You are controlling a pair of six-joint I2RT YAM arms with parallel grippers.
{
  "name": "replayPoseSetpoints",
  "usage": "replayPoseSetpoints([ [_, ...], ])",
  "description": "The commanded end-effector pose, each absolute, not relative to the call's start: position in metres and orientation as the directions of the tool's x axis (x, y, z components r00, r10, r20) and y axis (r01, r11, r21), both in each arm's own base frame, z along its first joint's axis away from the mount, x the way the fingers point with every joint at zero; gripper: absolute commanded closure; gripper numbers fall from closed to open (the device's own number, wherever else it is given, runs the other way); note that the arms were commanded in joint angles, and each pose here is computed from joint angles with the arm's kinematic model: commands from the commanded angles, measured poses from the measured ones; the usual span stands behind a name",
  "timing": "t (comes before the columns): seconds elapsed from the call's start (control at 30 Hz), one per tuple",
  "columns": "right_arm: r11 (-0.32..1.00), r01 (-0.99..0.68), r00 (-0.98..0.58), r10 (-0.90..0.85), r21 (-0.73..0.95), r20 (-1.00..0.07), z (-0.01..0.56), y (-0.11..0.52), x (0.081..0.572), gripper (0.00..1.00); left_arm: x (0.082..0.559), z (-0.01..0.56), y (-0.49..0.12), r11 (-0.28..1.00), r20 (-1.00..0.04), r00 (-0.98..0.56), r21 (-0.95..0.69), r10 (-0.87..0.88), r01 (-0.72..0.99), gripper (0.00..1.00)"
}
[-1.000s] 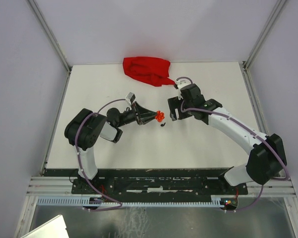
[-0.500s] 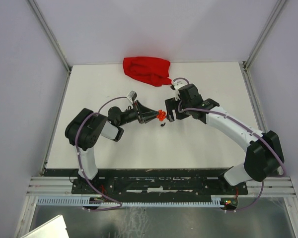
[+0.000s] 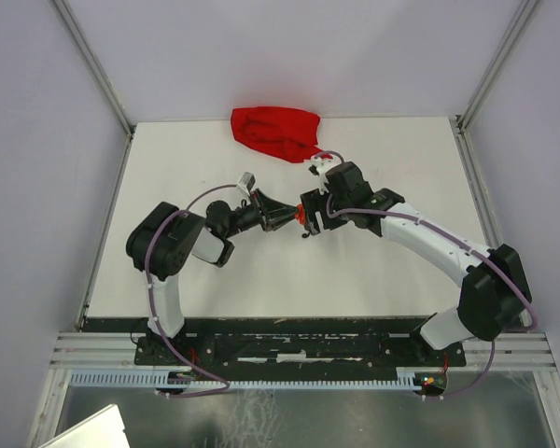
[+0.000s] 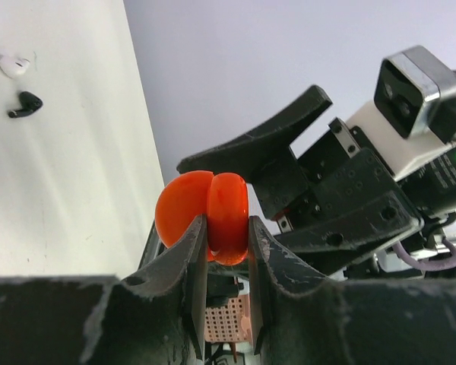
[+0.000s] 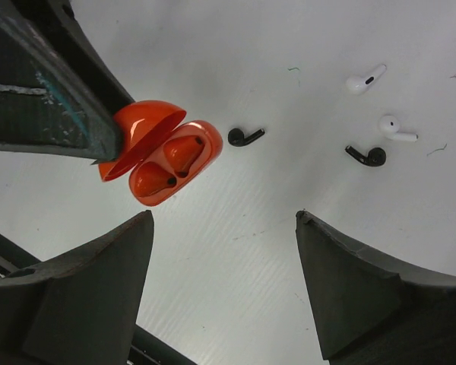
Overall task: Insert the wireless bluetooth earbuds into the charging case
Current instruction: Close the charging case.
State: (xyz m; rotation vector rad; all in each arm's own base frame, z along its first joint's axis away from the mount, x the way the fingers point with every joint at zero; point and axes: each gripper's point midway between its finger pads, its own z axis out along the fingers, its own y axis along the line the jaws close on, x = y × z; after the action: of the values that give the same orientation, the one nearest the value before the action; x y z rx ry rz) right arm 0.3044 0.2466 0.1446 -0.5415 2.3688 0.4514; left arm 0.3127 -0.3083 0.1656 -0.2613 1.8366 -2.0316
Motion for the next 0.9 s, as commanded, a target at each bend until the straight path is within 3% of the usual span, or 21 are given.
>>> replayPoseSetpoints([
  [0.0,0.872,-0.465,-0.636,-0.207,0.156,-0.743,0.173,0.251,0.322,0.17,0.324,0.171,-0.309,-0.077,-0.143,-0.879,-0.977,-0.456,0.200,0.97],
  [0.2,0.929,-0.364,-0.525,-0.142,0.071,-0.839,0.187,0.221,0.333,0.15,0.334,0.173,-0.294,-0.151,-0.002,-0.824,-0.983,-0.567,0.106,0.97],
  [0.43,0.910,-0.407,-0.297,-0.047,0.082,-0.954,0.192,0.216,0.332,0.12,0.345,0.184,-0.279,-0.291,0.213,-0.737,-0.957,-0.641,-0.024,0.97],
  [0.57,0.862,-0.504,-0.067,0.030,0.060,-0.997,0.203,0.229,0.331,0.11,0.346,0.190,-0.277,-0.356,0.312,-0.699,-0.930,-0.643,-0.088,0.97],
  [0.87,0.815,-0.579,0.040,0.008,-0.017,-0.999,0.184,0.259,0.336,0.12,0.348,0.202,-0.275,-0.352,0.375,-0.627,-0.921,-0.683,-0.167,0.97],
])
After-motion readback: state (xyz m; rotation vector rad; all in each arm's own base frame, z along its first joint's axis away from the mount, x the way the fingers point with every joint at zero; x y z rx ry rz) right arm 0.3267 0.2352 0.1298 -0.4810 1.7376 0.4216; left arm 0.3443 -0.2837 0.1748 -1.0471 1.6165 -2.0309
